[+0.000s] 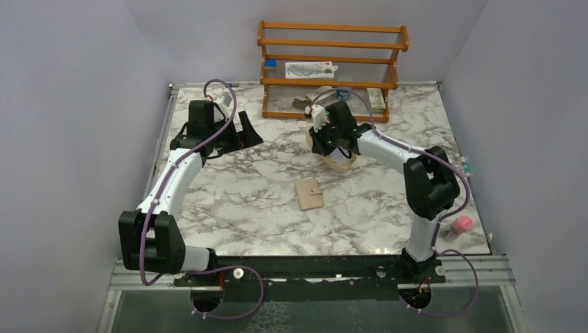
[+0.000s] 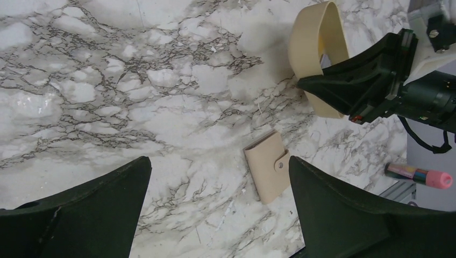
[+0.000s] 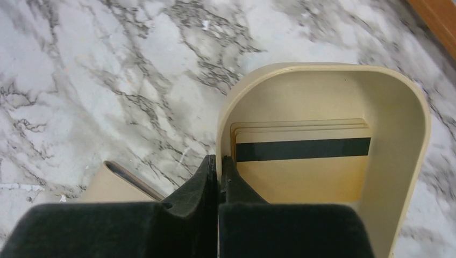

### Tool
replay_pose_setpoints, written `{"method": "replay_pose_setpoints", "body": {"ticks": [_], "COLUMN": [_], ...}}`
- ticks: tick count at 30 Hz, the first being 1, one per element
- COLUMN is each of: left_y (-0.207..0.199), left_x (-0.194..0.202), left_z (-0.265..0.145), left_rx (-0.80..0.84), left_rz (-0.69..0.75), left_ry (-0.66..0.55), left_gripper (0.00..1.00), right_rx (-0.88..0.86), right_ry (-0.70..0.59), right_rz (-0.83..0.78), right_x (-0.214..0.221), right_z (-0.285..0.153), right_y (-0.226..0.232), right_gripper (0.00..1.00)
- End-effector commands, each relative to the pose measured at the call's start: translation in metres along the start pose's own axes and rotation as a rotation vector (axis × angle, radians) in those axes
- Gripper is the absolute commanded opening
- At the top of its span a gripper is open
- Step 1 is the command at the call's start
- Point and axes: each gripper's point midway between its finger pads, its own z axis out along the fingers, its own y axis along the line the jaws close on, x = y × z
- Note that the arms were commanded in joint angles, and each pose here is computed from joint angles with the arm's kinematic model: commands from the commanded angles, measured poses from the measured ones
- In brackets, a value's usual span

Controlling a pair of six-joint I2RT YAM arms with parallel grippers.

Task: Take the credit cards out of the card holder

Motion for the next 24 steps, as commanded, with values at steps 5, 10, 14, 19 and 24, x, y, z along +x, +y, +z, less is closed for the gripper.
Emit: {"method": "replay_pose_setpoints", "body": {"ticks": [5, 10, 14, 19, 24], "left_y": [-0.005, 0.0, 0.003, 0.006, 0.006], "left_x": [-0.009, -0.008, -0.006, -0.004, -0.004], "left_z": [-0.013, -0.013, -0.014, -0.012, -0.01], "left_rx": [0.029, 0.021, 0.016, 0.013, 0.024], "left_rz": [0.024, 0.017, 0.014, 0.013, 0.007], "left_ry": [-0.023, -0.022, -0.024, -0.019, -0.016], "left_gripper": [0.99, 0.99, 0.99, 0.99, 0.99], "right_rx": [-0.212, -0.22, -0.217, -0.204, -0.181], "right_ry": [0.09, 0.141, 0.168, 0.159, 0.075], "right_rz": [-0.296, -0.352, -0.366, -0.366, -0.381], "right_x": [0.0, 0.004, 0.01, 0.001, -0.037], "right_z": [0.038, 0.057, 0.066, 0.06, 0.038], "right_y": [0.047, 0.047, 0.045, 0.045, 0.048], "right_gripper": [0.01, 0.01, 0.01, 0.27, 0.45]}}
